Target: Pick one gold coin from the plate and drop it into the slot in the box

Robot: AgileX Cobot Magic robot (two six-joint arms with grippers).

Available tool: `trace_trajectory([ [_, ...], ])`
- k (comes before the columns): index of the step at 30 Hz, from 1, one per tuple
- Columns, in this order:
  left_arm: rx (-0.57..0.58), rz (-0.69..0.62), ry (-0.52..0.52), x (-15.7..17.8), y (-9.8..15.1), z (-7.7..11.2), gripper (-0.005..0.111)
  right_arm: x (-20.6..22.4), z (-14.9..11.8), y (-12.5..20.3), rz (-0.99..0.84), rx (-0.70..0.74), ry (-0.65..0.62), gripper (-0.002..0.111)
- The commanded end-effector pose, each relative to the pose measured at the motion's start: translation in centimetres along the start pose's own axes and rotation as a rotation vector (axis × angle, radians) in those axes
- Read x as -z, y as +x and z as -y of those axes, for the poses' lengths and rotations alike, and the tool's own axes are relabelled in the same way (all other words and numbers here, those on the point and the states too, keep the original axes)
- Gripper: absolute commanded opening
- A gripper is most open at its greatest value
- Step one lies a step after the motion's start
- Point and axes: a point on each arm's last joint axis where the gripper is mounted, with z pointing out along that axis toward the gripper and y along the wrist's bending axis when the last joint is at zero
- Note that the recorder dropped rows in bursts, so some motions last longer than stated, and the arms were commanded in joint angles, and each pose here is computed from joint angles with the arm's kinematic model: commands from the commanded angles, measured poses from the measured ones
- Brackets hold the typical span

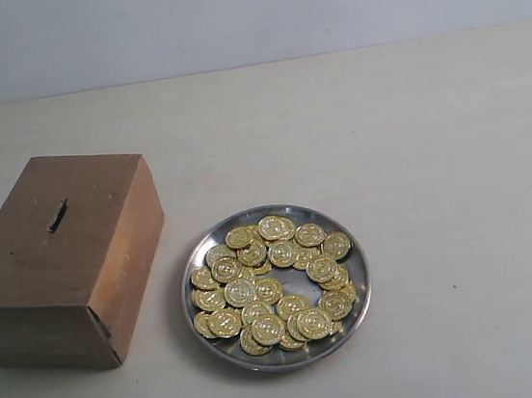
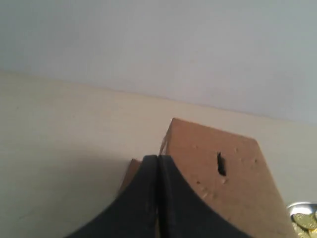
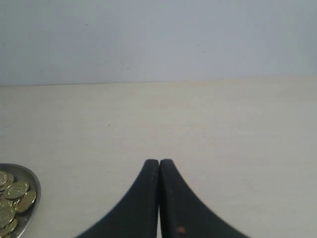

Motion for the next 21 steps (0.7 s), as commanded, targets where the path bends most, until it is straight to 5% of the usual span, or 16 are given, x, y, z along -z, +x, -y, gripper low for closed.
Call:
trace_trajectory([
  [1,-0.024,-0.107,-0.026,0.08,1.09,-0.20,0.001,0.00,0.00,0.07,0.008,0.007,-0.001,0.000],
  [21,-0.036,-0.165,0.048,0.17,1.56,0.18,0.001,0.00,0.00,0.07,0.008,0.004,-0.001,0.000],
])
